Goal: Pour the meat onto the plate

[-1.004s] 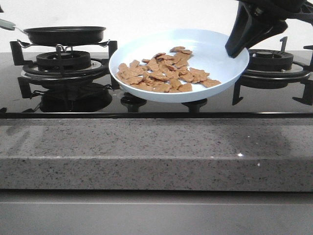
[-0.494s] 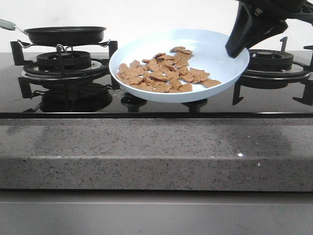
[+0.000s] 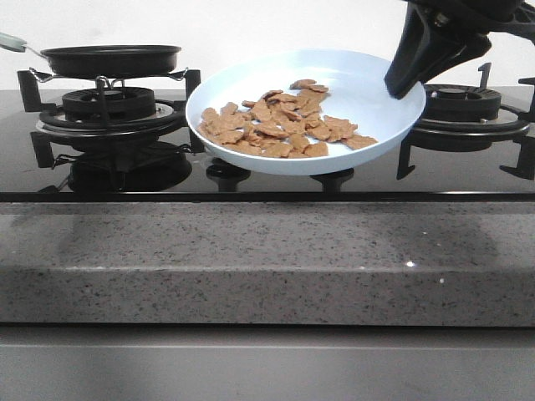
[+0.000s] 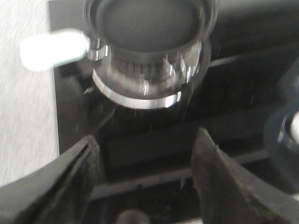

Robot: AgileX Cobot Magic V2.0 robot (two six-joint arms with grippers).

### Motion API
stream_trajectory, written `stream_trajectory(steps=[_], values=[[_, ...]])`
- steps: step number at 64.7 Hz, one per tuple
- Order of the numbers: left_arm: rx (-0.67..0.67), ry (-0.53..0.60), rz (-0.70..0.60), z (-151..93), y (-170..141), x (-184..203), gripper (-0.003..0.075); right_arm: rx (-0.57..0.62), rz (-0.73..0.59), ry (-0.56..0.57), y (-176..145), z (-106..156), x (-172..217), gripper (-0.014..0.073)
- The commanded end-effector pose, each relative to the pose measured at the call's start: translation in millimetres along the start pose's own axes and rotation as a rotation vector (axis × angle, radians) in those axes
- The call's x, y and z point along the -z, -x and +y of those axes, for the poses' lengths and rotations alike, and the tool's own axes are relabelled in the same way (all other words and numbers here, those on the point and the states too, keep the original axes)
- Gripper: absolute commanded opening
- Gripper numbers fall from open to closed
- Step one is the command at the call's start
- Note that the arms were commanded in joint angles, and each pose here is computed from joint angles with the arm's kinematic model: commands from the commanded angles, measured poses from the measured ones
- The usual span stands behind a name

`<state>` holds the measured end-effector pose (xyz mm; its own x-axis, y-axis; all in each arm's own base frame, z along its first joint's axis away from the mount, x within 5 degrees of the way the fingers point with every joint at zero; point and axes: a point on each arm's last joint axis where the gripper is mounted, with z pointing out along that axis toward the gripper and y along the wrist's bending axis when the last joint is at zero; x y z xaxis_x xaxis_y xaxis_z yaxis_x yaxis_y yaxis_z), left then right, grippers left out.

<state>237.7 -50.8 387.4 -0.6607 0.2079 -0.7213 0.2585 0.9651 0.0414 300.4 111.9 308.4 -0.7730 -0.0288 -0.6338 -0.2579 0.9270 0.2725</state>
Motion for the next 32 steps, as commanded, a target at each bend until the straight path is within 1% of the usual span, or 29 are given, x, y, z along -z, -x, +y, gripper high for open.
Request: stream_trajectory(steps=[1,10,17,32], values=[[0.016,0.019,-0.125,-3,-3,20,0.0431,0.000,-0.114,0.019,15,5,17,-0.0060],[0.048,0.020,-0.114,-4,-35,26,0.0430,0.000,-0.114,0.019,15,5,17,-0.0060],[0.056,0.019,-0.135,-5,-57,35,0.0430,0.000,-0.114,0.019,15,5,17,-0.0060],[0.085,0.012,-0.187,-7,-92,51,0.0429,0.000,-0.114,0.019,15,5,17,-0.0060]])
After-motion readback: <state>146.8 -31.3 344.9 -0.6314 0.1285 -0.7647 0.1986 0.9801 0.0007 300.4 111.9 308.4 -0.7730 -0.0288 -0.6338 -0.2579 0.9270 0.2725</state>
